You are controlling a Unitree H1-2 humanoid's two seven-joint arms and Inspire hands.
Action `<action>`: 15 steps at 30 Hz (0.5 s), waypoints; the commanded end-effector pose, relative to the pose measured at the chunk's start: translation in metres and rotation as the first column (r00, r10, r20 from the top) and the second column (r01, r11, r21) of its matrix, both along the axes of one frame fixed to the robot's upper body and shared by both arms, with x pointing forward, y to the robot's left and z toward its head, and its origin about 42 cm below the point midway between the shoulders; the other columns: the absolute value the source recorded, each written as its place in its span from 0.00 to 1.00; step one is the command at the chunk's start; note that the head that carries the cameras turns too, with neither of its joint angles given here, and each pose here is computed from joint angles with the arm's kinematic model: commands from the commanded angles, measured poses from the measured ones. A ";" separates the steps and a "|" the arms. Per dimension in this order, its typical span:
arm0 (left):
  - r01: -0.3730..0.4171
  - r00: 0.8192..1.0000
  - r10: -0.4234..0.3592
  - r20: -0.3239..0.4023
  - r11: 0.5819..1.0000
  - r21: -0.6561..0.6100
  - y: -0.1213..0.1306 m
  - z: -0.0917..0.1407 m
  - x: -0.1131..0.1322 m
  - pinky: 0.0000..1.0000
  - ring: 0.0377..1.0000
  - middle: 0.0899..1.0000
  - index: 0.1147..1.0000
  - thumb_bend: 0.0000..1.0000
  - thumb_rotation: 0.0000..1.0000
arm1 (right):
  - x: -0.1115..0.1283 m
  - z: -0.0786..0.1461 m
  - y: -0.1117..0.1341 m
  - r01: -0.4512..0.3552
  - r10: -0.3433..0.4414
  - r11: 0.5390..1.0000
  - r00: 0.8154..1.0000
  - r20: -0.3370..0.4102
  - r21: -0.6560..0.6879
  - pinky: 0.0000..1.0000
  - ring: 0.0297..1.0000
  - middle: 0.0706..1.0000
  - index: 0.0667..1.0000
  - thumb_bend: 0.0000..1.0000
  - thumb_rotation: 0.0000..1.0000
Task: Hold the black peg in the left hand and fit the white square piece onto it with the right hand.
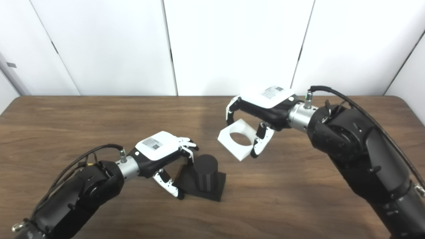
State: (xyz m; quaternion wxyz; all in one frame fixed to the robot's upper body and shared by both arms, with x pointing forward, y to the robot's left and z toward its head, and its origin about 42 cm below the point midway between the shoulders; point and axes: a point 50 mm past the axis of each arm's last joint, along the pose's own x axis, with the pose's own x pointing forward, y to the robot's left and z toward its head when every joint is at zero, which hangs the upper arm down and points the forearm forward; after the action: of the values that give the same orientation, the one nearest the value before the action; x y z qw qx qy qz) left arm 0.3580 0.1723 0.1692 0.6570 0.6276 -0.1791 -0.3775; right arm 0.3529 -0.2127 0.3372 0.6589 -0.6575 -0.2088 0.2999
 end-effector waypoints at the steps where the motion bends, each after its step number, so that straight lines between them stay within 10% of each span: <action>1: 0.009 0.997 0.000 -0.074 0.992 0.124 0.000 -0.028 -0.010 0.83 0.90 0.86 0.43 0.52 0.08 | -0.003 0.025 0.004 -0.024 0.023 1.000 0.997 0.075 0.011 0.76 0.76 0.72 0.44 0.52 0.13; 15: 0.011 0.997 -0.001 -0.075 0.992 0.125 -0.001 -0.026 -0.010 0.84 0.91 0.86 0.43 0.52 0.08 | -0.012 0.025 0.021 -0.077 0.075 0.997 0.996 0.053 0.024 0.78 0.75 0.71 0.44 0.52 0.13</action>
State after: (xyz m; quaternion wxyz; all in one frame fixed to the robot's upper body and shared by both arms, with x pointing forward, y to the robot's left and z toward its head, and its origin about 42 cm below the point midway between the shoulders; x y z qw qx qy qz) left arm 0.3580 0.1715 0.1692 0.6568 0.6274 -0.1797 -0.3778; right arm 0.3431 -0.1948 0.3390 0.6534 -0.6454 -0.2227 0.3269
